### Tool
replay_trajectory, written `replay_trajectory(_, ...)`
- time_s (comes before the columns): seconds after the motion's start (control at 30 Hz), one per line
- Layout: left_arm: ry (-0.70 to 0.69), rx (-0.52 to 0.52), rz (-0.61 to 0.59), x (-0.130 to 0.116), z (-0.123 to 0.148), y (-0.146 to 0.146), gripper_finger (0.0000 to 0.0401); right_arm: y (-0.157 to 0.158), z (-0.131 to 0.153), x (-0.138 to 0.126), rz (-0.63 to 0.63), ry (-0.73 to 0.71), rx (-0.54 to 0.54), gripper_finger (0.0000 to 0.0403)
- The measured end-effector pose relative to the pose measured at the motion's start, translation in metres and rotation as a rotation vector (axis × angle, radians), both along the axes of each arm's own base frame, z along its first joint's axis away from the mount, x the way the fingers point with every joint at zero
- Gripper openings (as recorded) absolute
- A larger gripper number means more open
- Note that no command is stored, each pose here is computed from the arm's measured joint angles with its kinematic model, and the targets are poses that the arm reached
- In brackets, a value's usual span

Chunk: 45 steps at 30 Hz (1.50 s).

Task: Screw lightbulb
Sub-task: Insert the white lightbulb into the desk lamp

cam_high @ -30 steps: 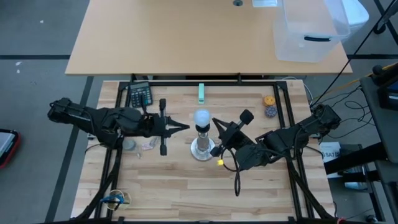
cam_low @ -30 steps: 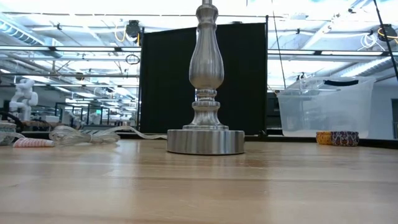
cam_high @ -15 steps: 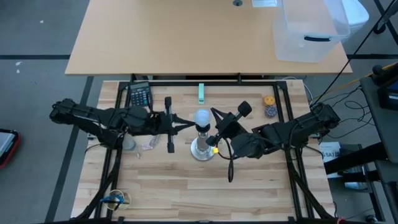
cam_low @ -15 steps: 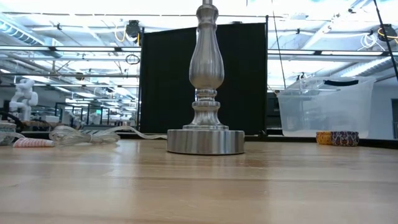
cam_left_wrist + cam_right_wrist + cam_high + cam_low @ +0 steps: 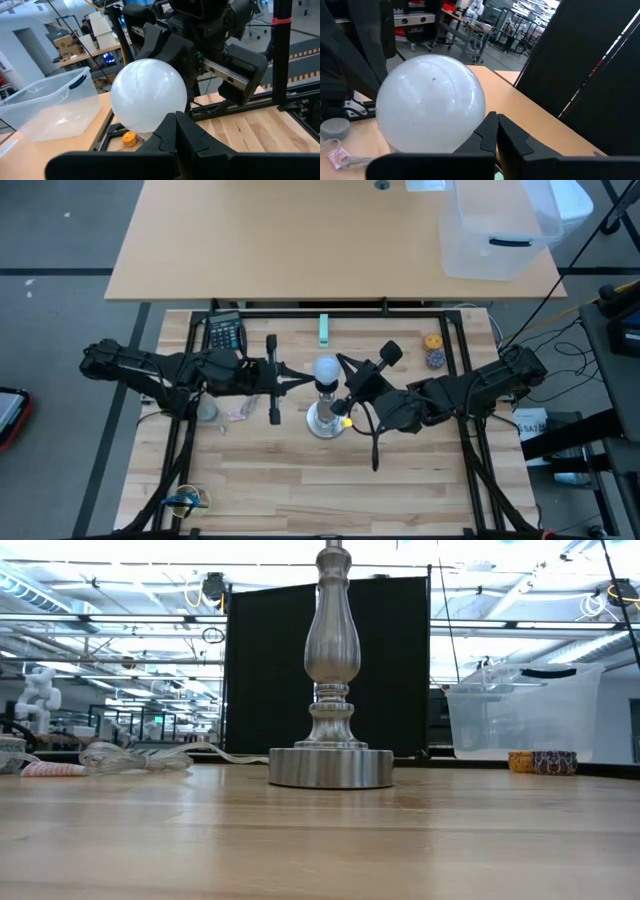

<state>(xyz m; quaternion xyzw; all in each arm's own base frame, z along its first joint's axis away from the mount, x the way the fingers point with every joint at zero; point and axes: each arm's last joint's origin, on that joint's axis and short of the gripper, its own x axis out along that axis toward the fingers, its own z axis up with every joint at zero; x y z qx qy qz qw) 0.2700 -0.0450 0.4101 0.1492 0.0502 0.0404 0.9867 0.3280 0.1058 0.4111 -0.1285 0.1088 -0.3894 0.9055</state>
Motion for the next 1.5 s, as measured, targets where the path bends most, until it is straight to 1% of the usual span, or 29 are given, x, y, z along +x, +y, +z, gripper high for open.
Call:
replay_trajectory(0.2,0.008,0.003,0.016,0.000,-0.001,0.003,0.0001,0.009,0.000,-0.004,0.019,0.001,-0.003,0.0000)
replay_trajectory(0.5,0.011,-0.007,0.076,0.002,-0.001,0.015,0.0001,0.021,-0.002,-0.010,0.044,-0.004,0.010,0.0000)
replay_trajectory(0.57,0.008,-0.016,0.105,0.002,-0.001,0.019,0.0001,0.024,-0.002,-0.010,0.071,-0.004,0.023,0.0000)
replay_trajectory(0.63,-0.013,-0.036,0.113,0.003,0.000,0.022,0.0001,0.028,-0.004,-0.010,0.124,0.006,0.036,0.0000)
replay_trajectory(0.73,0.005,-0.050,0.129,0.004,-0.002,0.028,0.0001,0.032,-0.008,-0.009,0.142,0.021,0.033,0.0000)
replay_trajectory(1.03,0.032,-0.050,0.157,0.005,-0.005,0.032,0.0001,0.044,-0.011,-0.011,0.156,0.025,0.027,0.0000)
replay_trajectory(1.2,0.020,-0.049,0.135,-0.004,0.000,0.025,0.0001,0.051,-0.011,-0.015,0.168,0.025,0.024,0.0000)
replay_trajectory(1.37,0.016,-0.037,0.087,-0.009,0.003,0.013,0.0001,0.051,-0.015,-0.018,0.120,0.035,0.015,0.0000)
replay_trajectory(1.5,0.022,-0.027,0.048,-0.010,0.002,0.003,0.0001,0.049,-0.018,-0.019,0.098,0.037,0.028,0.0000)
